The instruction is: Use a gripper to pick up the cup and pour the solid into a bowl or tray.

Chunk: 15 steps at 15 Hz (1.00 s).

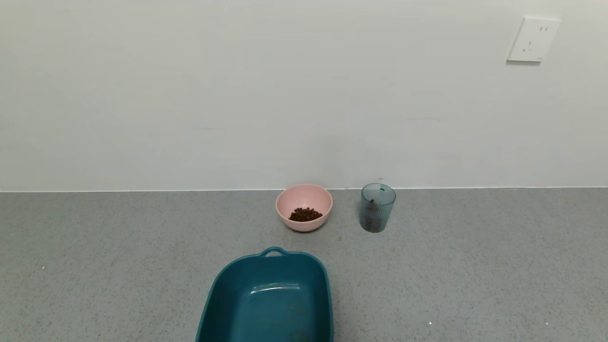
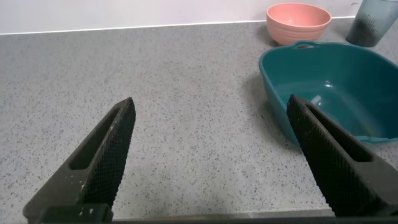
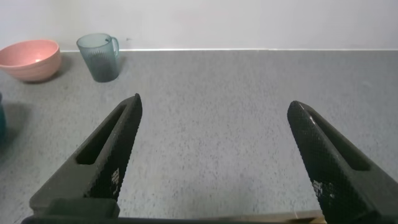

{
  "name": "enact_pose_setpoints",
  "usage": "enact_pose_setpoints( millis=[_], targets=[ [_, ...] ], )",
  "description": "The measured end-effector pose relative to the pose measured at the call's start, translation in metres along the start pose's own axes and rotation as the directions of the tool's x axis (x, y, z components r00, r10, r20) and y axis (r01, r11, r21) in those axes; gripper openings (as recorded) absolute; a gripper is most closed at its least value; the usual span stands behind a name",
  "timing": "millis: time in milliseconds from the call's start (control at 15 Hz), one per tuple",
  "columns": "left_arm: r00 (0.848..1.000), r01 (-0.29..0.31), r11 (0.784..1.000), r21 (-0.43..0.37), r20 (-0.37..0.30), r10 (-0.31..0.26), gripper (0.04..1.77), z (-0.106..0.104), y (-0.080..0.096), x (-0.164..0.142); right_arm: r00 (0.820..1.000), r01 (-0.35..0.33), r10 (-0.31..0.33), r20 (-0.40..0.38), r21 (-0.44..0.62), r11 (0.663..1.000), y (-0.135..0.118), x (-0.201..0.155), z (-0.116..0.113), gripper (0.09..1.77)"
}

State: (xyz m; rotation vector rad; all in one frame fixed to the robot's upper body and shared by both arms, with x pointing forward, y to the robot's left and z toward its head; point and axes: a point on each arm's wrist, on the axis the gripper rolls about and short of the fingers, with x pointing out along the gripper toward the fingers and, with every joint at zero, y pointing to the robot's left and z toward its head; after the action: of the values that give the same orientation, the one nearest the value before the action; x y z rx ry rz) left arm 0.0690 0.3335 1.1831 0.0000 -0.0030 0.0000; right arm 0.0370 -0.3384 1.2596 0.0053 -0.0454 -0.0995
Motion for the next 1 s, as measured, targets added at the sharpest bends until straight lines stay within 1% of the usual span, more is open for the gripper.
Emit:
enact_pose_setpoints(
  millis=[133, 200, 333, 467, 667, 733, 933, 1000],
  targets=[
    [1.0, 0.0, 1.0, 0.0, 0.0, 0.0, 1.75, 0.0, 0.0, 0.0, 0.999, -0.003, 0.003, 0.04, 0.001, 1.0, 0.0, 0.005, -0.011, 1.7],
    [1.0, 0.0, 1.0, 0.0, 0.0, 0.0, 1.75, 0.0, 0.0, 0.0, 0.999, -0.009, 0.009, 0.048, 0.002, 1.0, 0.001, 0.008, -0.017, 1.7],
    [1.0, 0.0, 1.0, 0.0, 0.0, 0.0, 1.75, 0.0, 0.0, 0.0, 0.998, -0.045, 0.045, 0.043, -0.001, 0.999, 0.002, 0.012, -0.03, 1.7],
    [1.0, 0.0, 1.0, 0.0, 0.0, 0.0, 1.75, 0.0, 0.0, 0.0, 0.997, -0.05, 0.05, 0.054, -0.003, 0.999, 0.002, 0.016, -0.039, 1.7],
    [1.0, 0.0, 1.0, 0.0, 0.0, 0.0, 1.75, 0.0, 0.0, 0.0, 0.996, -0.052, 0.055, 0.068, -0.038, 0.998, 0.003, 0.024, -0.057, 1.7],
    [1.0, 0.0, 1.0, 0.0, 0.0, 0.0, 1.75, 0.0, 0.0, 0.0, 0.996, -0.068, 0.071, 0.058, -0.044, 0.997, 0.004, 0.026, -0.063, 1.7],
    [1.0, 0.0, 1.0, 0.0, 0.0, 0.0, 1.75, 0.0, 0.0, 0.0, 0.995, -0.093, 0.091, -0.05, -0.027, 0.995, 0.004, 0.028, -0.078, 1.7],
    [1.0, 0.0, 1.0, 0.0, 0.0, 0.0, 1.75, 0.0, 0.0, 0.0, 0.995, -0.092, 0.092, -0.048, -0.01, 0.996, 0.004, 0.028, -0.078, 1.7]
  ],
)
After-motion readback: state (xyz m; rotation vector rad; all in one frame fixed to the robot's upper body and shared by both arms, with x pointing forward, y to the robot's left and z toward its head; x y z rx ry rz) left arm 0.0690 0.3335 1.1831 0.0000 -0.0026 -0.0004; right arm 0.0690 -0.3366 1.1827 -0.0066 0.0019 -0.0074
